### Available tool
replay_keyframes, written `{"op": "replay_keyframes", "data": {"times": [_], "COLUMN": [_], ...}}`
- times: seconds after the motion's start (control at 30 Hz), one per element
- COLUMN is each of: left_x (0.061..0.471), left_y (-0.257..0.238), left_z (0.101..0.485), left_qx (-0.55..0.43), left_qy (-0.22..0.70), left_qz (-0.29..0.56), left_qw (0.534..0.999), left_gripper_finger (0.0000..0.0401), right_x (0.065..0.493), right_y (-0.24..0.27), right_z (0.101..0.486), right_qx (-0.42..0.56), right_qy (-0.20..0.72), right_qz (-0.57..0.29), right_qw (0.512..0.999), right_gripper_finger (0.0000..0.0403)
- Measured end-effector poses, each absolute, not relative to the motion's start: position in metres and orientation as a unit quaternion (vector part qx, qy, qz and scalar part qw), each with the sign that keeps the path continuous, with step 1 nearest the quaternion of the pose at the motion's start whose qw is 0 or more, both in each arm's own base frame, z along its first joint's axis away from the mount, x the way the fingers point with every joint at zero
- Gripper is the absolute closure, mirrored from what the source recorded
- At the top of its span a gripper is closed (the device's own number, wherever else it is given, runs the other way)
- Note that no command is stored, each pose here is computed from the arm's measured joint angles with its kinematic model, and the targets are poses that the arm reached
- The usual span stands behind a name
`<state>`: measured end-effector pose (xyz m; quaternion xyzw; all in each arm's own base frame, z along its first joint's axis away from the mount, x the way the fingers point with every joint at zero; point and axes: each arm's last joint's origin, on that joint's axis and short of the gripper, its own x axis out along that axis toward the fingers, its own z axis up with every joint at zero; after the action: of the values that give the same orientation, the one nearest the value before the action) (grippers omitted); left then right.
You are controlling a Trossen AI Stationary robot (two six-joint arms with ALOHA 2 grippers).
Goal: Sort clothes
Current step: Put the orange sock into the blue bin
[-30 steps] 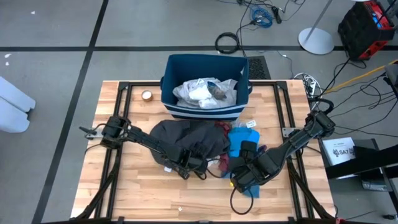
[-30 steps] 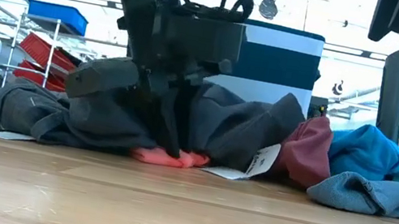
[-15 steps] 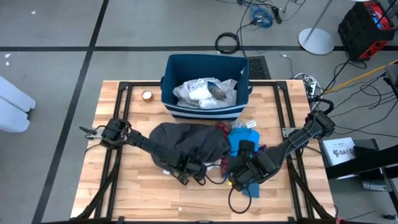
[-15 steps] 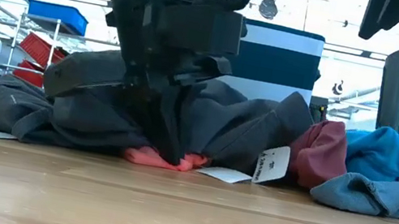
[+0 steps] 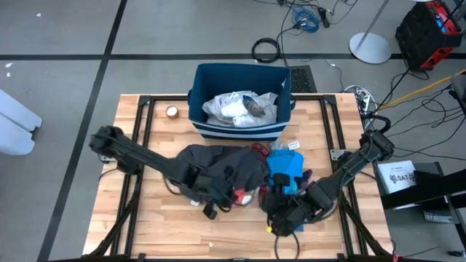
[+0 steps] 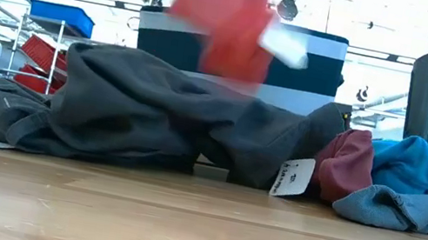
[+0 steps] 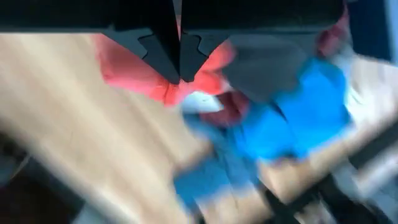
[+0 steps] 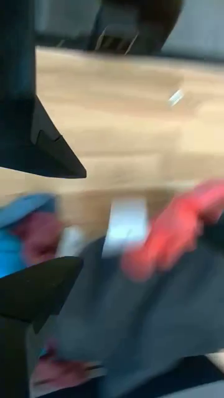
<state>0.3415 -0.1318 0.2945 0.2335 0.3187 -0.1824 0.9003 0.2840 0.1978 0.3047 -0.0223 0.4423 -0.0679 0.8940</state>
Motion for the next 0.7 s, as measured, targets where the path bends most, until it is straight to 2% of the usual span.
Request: {"op": "replay_keyframes", "data": {"times": [0.13, 0.27, 0.43, 0.7], "left_x": [0.325, 0.319, 0.316, 0.316], "left_y": [-0.126, -0.123, -0.124, -0.125], "left_z": [0.329, 0.337, 0.339, 0.339], "left_qx": [0.215, 0.213, 0.202, 0.205], "left_qy": [0.261, 0.253, 0.254, 0.251], "left_qz": [-0.188, -0.188, -0.187, -0.188], "left_qw": [0.922, 0.925, 0.927, 0.927], "left_gripper_finger": [0.04, 0.0401, 0.0401, 0.0401], "right_x": [0.295, 0.304, 0.305, 0.319], "right_y": [0.206, 0.2, 0.197, 0.19], "right_z": [0.315, 0.322, 0.325, 0.32], "right_qx": [-0.043, -0.068, -0.164, -0.168], "right_qy": [0.365, 0.305, 0.286, 0.304], "right_qz": [-0.045, -0.096, -0.124, -0.083], "right_qw": [0.929, 0.945, 0.936, 0.934], "right_gripper_finger": [0.0197, 0.0195, 0.0174, 0.0161]}}
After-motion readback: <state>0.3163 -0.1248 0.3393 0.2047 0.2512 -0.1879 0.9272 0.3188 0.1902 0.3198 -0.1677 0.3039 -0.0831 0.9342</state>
